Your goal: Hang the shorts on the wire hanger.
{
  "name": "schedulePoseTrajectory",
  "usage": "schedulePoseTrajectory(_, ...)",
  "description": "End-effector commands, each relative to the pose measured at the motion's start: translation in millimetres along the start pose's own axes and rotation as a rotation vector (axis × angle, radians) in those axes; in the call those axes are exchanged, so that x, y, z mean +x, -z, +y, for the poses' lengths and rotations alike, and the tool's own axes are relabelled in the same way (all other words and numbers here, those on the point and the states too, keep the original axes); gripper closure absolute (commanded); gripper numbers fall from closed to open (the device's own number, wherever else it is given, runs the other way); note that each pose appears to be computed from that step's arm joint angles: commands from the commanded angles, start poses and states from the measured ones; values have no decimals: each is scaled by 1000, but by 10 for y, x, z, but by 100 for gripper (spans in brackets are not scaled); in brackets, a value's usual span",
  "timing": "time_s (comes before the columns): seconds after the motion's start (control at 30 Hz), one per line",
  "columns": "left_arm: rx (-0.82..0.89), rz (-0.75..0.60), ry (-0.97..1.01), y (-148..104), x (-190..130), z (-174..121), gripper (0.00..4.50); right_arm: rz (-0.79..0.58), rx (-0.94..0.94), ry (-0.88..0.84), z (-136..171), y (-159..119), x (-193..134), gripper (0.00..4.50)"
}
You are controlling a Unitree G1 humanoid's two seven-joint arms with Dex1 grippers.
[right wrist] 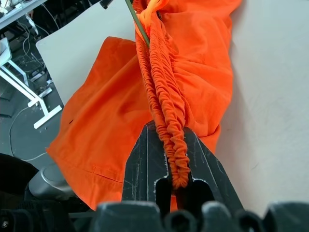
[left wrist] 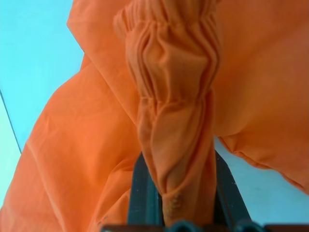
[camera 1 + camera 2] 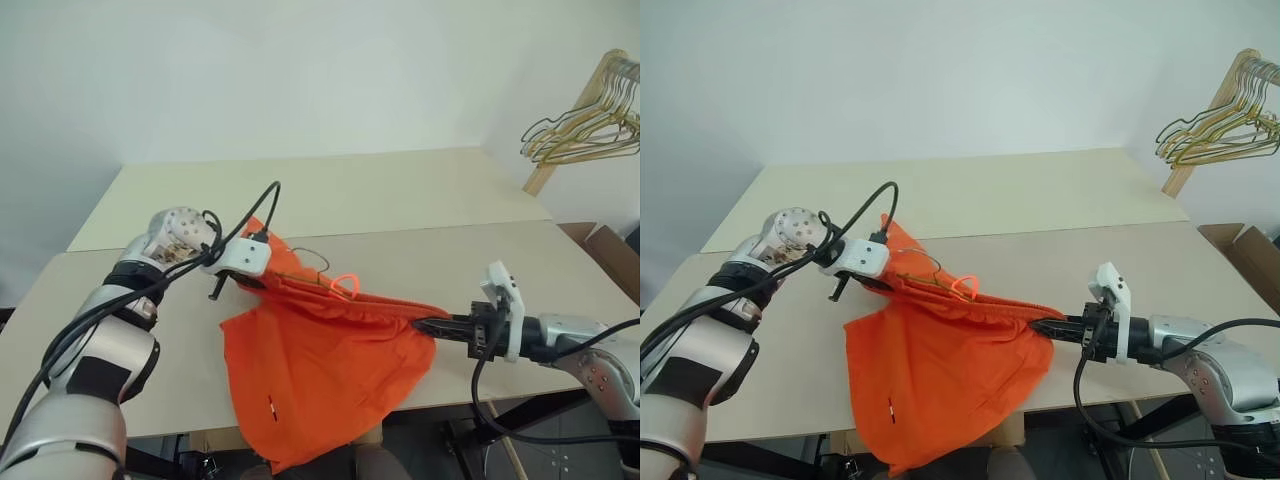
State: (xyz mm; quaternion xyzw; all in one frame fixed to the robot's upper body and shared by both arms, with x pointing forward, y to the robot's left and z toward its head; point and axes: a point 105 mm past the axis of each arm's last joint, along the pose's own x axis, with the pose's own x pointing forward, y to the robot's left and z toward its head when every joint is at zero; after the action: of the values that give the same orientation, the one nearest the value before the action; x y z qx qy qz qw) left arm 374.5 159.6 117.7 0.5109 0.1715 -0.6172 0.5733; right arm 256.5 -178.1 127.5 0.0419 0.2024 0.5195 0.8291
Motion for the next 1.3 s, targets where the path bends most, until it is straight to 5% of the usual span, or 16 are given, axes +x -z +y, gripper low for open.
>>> schedulePoseTrajectory(0.03, -217, 88, -11, 413, -298, -152, 450, -21, -75, 92, -107, -239, -233, 449)
schedulePoseTrajectory(0.17, -231, -17, -11, 244, -262, -82, 450, -65, -150, 121, -113, -396, -128, 449)
schedulePoseTrajectory(0.6, -254, -158, -2, -31, -224, 54, 450, -79, -238, 159, -78, -570, -283, 11)
schedulePoseTrajectory(0.87, -176, -217, 6, -304, -187, 213, 450, -117, -458, 140, 149, -1237, -132, 2)
schedulePoseTrajectory(1.1, -113, -253, 15, -541, -98, 331, 450, 68, -538, 51, 292, -1313, 392, 2)
schedulePoseTrajectory(1.3, -91, -264, 2, -621, -80, 386, 450, 189, -540, 90, 206, -1218, 255, 2)
